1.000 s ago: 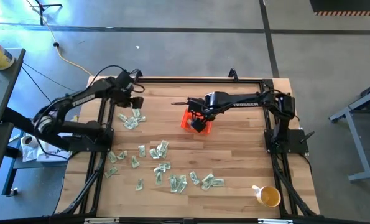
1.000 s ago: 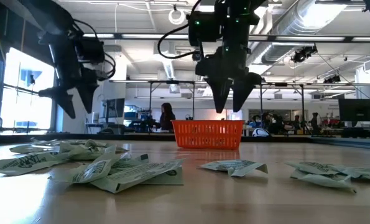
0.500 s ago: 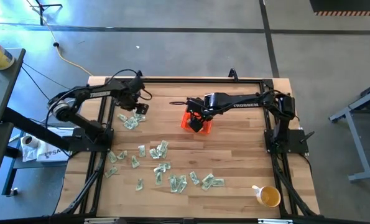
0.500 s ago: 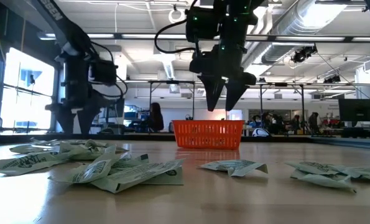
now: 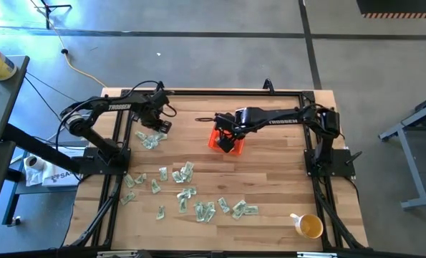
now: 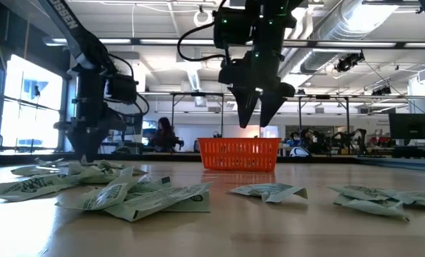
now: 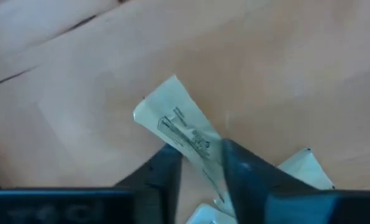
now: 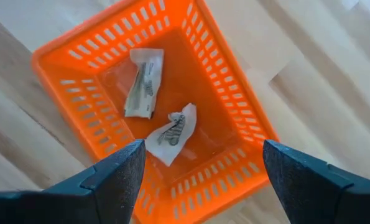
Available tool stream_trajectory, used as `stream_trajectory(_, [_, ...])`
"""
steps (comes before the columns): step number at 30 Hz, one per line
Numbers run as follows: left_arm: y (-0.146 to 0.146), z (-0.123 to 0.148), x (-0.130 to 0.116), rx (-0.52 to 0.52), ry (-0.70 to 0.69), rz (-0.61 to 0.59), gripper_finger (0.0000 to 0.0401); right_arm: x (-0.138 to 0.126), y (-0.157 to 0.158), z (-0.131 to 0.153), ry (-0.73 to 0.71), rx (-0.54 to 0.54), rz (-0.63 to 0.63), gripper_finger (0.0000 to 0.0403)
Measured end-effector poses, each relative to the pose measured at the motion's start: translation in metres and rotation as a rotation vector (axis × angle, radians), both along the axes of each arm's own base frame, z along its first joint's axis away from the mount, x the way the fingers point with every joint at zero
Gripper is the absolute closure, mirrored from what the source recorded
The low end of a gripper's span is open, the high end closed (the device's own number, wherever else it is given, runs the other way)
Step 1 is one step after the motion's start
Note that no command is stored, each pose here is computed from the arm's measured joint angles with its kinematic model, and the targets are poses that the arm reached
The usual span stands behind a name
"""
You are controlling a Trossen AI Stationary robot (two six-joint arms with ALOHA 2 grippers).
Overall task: Pick and place Stevia / Truvia into bins
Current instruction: Put the green stevia packet into the orange basket
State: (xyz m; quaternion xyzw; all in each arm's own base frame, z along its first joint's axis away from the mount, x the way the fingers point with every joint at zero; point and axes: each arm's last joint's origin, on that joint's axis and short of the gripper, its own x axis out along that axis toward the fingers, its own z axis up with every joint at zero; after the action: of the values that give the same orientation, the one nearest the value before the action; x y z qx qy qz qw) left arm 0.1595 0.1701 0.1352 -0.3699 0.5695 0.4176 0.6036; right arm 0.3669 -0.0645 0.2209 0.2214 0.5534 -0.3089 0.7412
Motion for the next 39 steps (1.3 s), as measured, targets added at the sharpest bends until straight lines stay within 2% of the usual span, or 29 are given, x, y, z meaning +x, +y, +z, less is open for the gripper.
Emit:
stream_trajectory(4, [0.002, 0.008, 0.002, 0.043, -0.022, -0.012, 0.0343, -0.003, 0.015, 0.016, -0.029, -0.091, 0.040, 0.0089])
stream_trajectory(6, [0.007, 0.017, 0.006, 0.106, -0.063, -0.017, 0.0368, -0.006, 0.022, 0.024, -0.048, -0.123, 0.044, 0.0089])
stream_trajectory(11, [0.001, 0.046, 0.016, 0.190, -0.197, -0.069, 0.0370, -0.018, 0.045, 0.046, -0.073, -0.211, 0.068, 0.0089])
stream_trajectory(14, [-0.014, 0.073, 0.035, 0.232, -0.428, -0.182, 0.0361, -0.027, 0.065, 0.054, -0.055, -0.241, 0.095, 0.0089])
stream_trajectory(18, [-0.049, 0.105, 0.067, 0.290, -0.747, -0.401, 0.0360, -0.042, 0.089, 0.054, 0.028, -0.227, 0.088, 0.0089])
stream_trajectory(21, [-0.073, 0.111, 0.090, 0.323, -0.858, -0.494, 0.0368, -0.053, 0.108, 0.053, 0.075, -0.218, 0.040, 0.0089])
stream_trajectory(25, [-0.085, 0.099, 0.119, 0.320, -0.937, -0.528, 0.0368, -0.065, 0.132, 0.053, 0.091, -0.201, -0.022, 0.0089])
stream_trajectory(28, [-0.078, 0.086, 0.140, 0.297, -0.904, -0.532, 0.0347, -0.071, 0.146, 0.052, 0.097, -0.178, -0.053, 0.0089])
stream_trajectory(34, [-0.070, 0.075, 0.181, 0.210, -0.875, -0.672, 0.0276, -0.082, 0.172, 0.052, 0.102, -0.129, -0.043, 0.0089])
stream_trajectory(39, [-0.070, 0.081, 0.190, 0.179, -0.805, -0.706, 0.0210, -0.088, 0.188, 0.051, 0.114, -0.110, 0.026, 0.0089])
